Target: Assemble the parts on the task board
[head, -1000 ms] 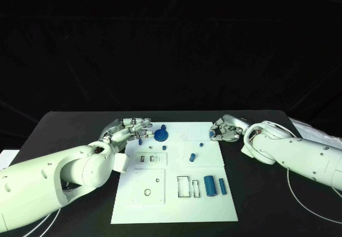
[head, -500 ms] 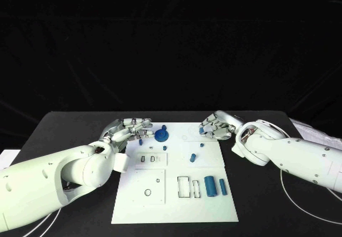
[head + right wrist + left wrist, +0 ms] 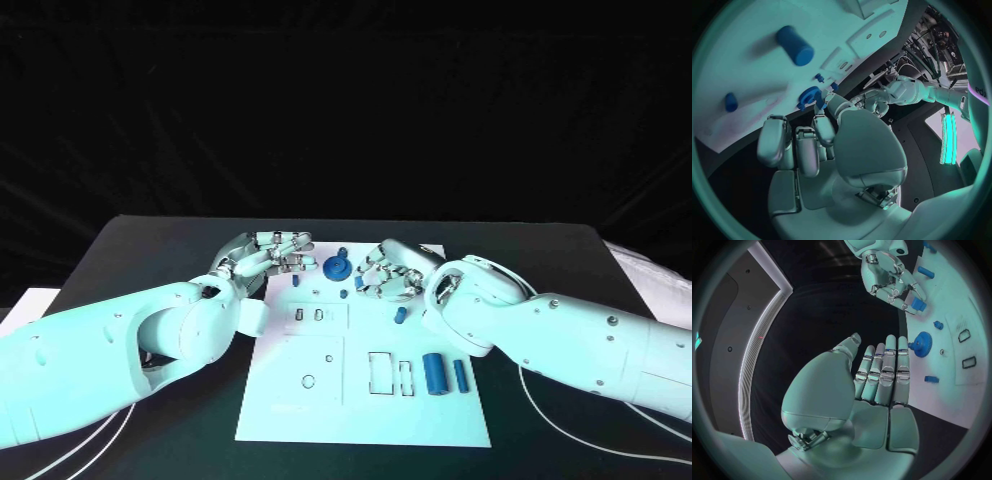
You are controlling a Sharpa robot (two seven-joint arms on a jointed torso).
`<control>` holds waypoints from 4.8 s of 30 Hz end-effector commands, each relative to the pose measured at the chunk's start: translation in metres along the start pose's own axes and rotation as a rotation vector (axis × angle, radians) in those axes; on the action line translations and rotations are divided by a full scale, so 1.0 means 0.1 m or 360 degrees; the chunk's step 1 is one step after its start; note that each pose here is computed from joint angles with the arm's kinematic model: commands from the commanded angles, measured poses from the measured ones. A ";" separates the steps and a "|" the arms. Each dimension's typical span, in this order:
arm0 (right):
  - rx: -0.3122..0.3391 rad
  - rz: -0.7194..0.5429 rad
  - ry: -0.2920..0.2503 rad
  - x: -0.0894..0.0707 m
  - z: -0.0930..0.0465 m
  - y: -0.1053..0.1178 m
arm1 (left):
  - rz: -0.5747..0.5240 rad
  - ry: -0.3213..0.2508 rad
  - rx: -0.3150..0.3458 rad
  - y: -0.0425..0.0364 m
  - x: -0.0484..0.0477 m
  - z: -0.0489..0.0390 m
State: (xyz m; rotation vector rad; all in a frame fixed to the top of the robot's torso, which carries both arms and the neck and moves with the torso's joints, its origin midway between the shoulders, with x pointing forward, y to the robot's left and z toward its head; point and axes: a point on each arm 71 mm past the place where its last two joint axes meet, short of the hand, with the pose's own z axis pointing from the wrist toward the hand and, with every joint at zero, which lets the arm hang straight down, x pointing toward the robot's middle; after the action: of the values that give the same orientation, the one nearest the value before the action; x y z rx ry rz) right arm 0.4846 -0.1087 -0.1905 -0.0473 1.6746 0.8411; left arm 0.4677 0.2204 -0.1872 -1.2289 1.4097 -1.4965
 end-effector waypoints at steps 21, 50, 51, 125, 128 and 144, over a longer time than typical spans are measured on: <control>-0.0002 -0.0151 0.0152 0.57 0.13 0.35 | -0.0025 0.0018 0.0015 0.000 0.013 0.031; 0.0014 -0.0246 0.0247 0.63 0.10 0.33 | -0.0027 0.0021 0.0012 0.005 0.017 0.038; 0.0016 -0.0246 0.0242 0.63 0.10 0.33 | -0.0027 0.0021 0.0012 0.005 0.017 0.038; 0.0226 0.0386 -0.0257 -1.08 -0.71 -0.61 | 0.1897 0.0375 -0.1021 0.212 0.222 0.474; 0.0227 0.0385 -0.0252 -1.07 -0.70 -0.62 | 0.1906 0.0391 -0.1025 0.223 0.254 0.491; 0.0195 0.0259 -0.0229 -1.00 -0.65 -0.59 | 0.1963 0.0473 -0.1064 0.275 0.352 0.546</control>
State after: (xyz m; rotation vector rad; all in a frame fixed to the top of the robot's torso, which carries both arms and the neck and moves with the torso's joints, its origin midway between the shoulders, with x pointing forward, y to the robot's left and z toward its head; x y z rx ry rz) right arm 0.4872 -0.2288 -0.1296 0.2635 1.5953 0.8539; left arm 0.5082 0.1693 -0.2113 -0.2515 2.2987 -0.3493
